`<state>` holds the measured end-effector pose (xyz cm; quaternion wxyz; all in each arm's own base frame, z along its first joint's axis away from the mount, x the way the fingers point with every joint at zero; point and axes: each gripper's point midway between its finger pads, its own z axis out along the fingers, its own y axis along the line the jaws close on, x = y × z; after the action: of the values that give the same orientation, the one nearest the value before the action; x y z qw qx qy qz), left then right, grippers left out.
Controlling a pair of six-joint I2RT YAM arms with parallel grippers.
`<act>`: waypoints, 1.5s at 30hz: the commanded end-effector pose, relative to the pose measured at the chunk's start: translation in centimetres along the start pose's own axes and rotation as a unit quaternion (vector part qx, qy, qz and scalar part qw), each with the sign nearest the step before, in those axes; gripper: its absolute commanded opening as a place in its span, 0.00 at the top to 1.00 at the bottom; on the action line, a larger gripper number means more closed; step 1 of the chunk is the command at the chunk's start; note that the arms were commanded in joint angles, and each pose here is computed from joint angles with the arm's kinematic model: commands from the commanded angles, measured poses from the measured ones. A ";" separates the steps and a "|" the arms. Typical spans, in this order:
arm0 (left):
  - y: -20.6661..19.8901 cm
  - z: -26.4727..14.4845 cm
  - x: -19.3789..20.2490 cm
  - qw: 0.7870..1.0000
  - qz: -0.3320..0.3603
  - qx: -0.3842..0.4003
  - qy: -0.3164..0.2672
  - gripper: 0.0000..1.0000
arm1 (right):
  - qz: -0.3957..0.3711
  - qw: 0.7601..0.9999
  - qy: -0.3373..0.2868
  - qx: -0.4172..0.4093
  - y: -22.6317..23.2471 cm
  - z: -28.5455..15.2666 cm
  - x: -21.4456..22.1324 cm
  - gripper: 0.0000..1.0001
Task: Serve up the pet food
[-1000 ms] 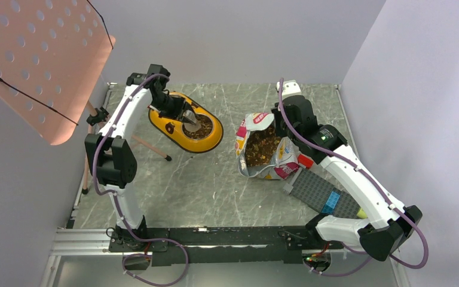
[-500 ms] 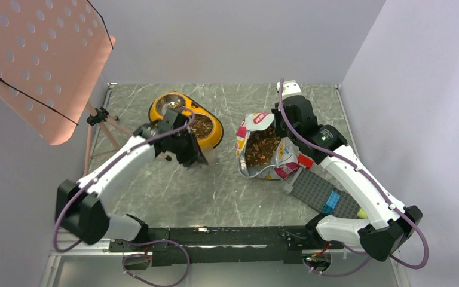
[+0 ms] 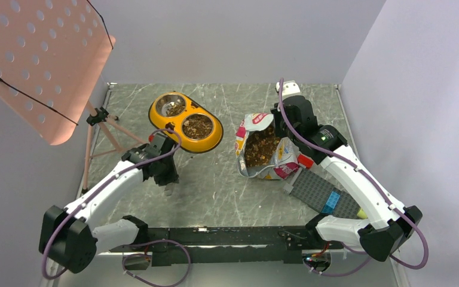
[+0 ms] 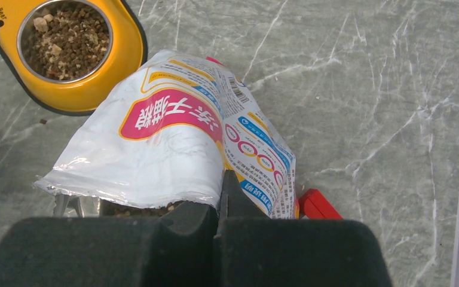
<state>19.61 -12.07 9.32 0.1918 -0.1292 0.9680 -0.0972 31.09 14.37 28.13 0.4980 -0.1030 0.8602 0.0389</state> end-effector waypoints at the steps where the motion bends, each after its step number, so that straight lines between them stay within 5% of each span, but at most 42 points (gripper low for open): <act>1: 1.9 1.5 0.7 0.998 -0.029 -0.043 0.041 0.90 | 0.035 0.996 -0.077 0.010 -1.0 -1.9 -4.6 1.00; 4: 2.0 2.2 1.9 0.997 -0.052 -0.030 0.049 0.61 | 0.036 0.996 -0.076 0.010 -1.0 -2.0 -4.6 1.00; 6: 2.5 2.2 2.4 0.996 -0.065 -0.031 0.046 0.50 | 0.035 0.996 -0.076 0.013 -1.2 -2.1 -4.5 1.00; 18: 0.9 -3.2 -1.0 0.999 -0.034 -0.005 -0.017 0.21 | 0.035 0.997 -0.072 0.008 -0.9 -1.9 -4.4 1.00; 21: -3.4 -5.9 -2.8 0.996 0.009 0.080 -0.043 0.24 | 0.035 0.997 -0.071 0.006 -0.7 -1.7 -4.4 1.00; 24: -10.8 -9.3 -3.4 0.967 0.070 0.237 -0.058 0.30 | 0.037 0.997 -0.069 0.002 -0.6 -1.6 -4.4 1.00; 27: -17.2 -12.5 -2.5 0.931 0.130 0.335 -0.063 0.15 | 0.038 0.997 -0.069 -0.001 -0.4 -1.5 -4.5 1.00; 30: -20.6 -13.7 -1.7 0.924 0.172 0.336 -0.067 0.05 | 0.039 0.997 -0.069 -0.002 -0.4 -1.7 -4.7 1.00; 35: -25.1 -12.6 -0.2 0.918 0.222 0.324 -0.052 0.04 | 0.038 0.997 -0.071 -0.003 -0.5 -1.9 -4.8 1.00; 38: -24.5 -9.2 -0.2 0.945 0.215 0.247 -0.024 0.10 | 0.038 0.997 -0.072 -0.005 -0.4 -2.2 -5.0 1.00; 43: -22.6 -6.3 -1.1 0.966 0.223 0.132 -0.009 0.34 | 0.033 0.997 -0.063 -0.025 0.1 -2.6 -4.5 1.00; 45: -22.5 -6.0 -1.7 0.968 0.218 0.120 -0.023 0.53 | 0.028 0.997 -0.053 -0.038 0.6 -2.6 -4.0 1.00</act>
<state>22.66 -34.52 19.89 0.2201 0.1220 0.9418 -0.2231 30.73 15.01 27.97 0.4877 -0.1116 0.8638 0.0590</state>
